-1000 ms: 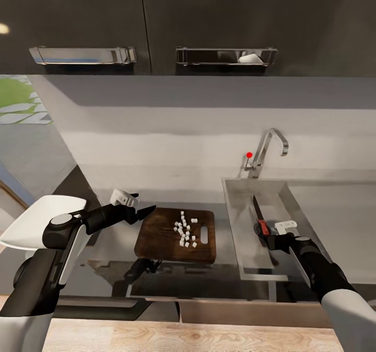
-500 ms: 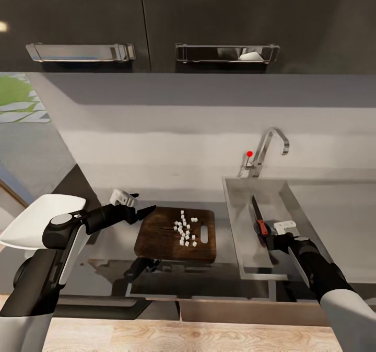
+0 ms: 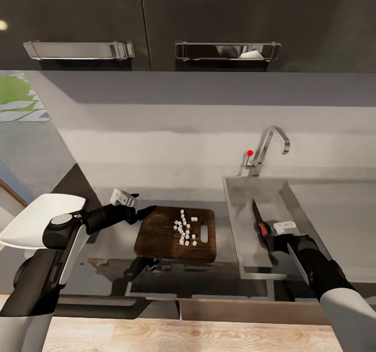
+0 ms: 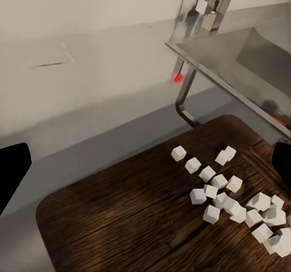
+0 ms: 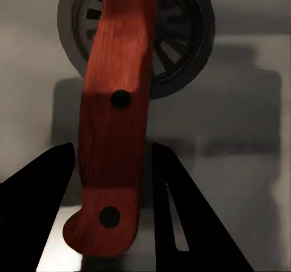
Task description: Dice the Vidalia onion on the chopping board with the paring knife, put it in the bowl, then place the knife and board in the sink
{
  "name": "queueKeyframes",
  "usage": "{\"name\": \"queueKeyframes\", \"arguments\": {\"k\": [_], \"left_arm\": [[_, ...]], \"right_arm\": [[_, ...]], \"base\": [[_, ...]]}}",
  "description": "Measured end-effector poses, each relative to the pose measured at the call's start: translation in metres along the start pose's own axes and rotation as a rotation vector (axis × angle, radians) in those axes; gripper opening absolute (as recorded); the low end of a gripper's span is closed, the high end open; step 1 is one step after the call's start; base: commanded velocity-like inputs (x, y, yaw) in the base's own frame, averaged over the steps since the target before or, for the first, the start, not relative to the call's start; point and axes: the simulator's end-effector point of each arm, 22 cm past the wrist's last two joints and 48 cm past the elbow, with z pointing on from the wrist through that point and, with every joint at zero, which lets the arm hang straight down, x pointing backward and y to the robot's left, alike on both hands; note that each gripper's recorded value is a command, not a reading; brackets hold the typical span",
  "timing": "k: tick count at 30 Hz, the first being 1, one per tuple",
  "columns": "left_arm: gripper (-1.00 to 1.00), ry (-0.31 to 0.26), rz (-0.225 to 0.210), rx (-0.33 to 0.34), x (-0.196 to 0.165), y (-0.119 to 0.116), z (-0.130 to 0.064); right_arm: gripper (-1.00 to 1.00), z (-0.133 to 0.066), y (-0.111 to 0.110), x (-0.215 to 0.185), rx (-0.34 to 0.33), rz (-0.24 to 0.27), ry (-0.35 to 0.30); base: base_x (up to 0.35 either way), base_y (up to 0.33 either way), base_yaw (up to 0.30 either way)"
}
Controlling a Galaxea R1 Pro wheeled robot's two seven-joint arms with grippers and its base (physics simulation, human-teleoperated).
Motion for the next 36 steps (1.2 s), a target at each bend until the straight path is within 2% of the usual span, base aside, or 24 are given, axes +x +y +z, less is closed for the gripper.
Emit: {"name": "queueKeyframes", "arguments": {"k": [4,17,18,36], "left_arm": [[1.00,0.000,0.000,0.000,-0.0001,-0.0001,0.0000],[1.00,0.000,0.000,0.000,0.0000,-0.0001,0.0000],[1.00,0.000,0.000,0.000,0.0000,-0.0001,0.0000],[1.00,0.000,0.000,0.000,-0.0001,-0.0001,0.0000]], "right_arm": [[-1.00,-0.0013,0.0001,0.0047,0.000,0.006,0.029],[-1.00,-0.0016,0.0001,0.0058,0.001,0.008,0.035],[1.00,-0.0016,0.0001,0.0058,0.001,0.008,0.035],[1.00,-0.0014,0.0013,0.0056,0.000,0.002,0.035]], "base": [[0.000,0.000,0.000],[0.000,0.000,0.000],[0.000,0.000,0.000],[0.000,0.000,0.000]]}}
